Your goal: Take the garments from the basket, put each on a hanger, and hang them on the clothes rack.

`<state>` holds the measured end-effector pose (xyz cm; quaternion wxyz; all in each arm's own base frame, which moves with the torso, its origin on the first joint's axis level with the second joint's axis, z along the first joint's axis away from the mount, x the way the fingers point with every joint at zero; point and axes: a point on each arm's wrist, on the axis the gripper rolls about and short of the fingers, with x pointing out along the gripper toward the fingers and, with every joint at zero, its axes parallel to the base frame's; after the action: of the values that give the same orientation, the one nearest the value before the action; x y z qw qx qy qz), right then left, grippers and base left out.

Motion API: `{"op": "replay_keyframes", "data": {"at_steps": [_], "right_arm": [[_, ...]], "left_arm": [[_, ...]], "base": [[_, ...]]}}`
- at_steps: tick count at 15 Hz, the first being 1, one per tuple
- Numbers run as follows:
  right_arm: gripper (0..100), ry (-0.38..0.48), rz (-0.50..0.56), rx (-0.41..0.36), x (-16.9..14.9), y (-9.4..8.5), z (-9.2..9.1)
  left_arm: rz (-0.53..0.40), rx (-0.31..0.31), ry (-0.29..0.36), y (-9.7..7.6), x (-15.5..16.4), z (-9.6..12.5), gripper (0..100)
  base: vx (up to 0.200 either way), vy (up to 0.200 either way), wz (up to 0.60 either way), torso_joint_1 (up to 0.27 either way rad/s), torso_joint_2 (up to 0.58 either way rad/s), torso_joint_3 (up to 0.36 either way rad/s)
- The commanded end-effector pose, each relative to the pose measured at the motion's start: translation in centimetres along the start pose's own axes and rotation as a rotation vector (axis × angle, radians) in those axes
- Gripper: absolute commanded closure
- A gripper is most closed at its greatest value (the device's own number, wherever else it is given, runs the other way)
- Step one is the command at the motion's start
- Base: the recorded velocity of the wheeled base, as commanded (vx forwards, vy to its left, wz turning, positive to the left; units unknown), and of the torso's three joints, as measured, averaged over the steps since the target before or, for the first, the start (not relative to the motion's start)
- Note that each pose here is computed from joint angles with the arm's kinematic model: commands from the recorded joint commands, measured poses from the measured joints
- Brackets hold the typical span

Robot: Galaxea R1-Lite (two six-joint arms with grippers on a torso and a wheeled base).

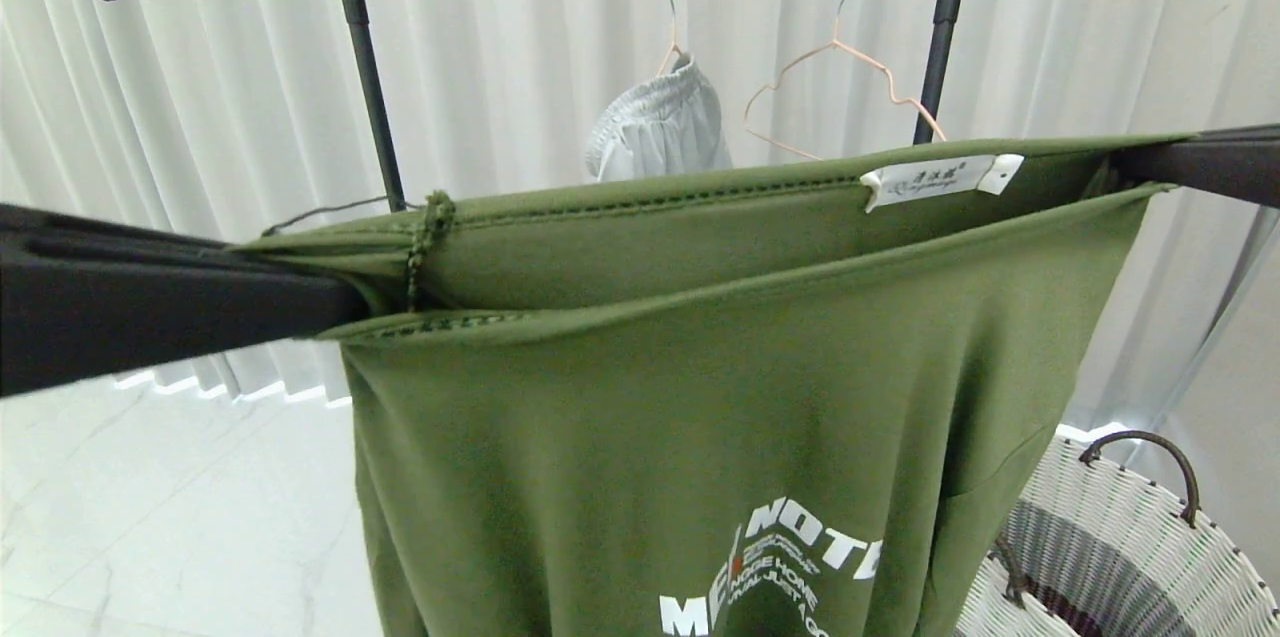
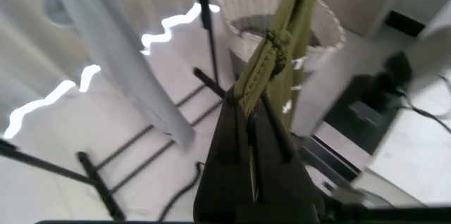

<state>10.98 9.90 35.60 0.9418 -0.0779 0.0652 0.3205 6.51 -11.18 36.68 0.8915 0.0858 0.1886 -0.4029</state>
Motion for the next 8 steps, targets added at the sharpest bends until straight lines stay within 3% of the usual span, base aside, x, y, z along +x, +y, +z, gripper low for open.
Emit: {"op": "replay_keyframes", "data": {"at_steps": [1, 7, 8], "right_arm": [[100, -0.005, -0.017, 0.004, -0.2, -0.3, 0.2], [100, 0.010, -0.004, 0.008, -0.8, -0.3, 0.0], [0, 0.015, -0.003, 0.009, -0.9, -0.2, -0.2]], "left_arm": [[0.045, -0.006, 0.014, 0.4, 1.4, 0.7, 100], [0.052, 0.000, 0.049, 0.2, 2.5, 0.5, 100], [0.054, -0.001, 0.047, 0.3, 2.4, 0.5, 100]], "base": [[0.000, 0.000, 0.00, 0.000, 0.00, 0.000], [0.000, 0.000, 0.00, 0.000, 0.00, 0.000], [0.000, 0.000, 0.00, 0.000, 0.00, 0.000]]}}
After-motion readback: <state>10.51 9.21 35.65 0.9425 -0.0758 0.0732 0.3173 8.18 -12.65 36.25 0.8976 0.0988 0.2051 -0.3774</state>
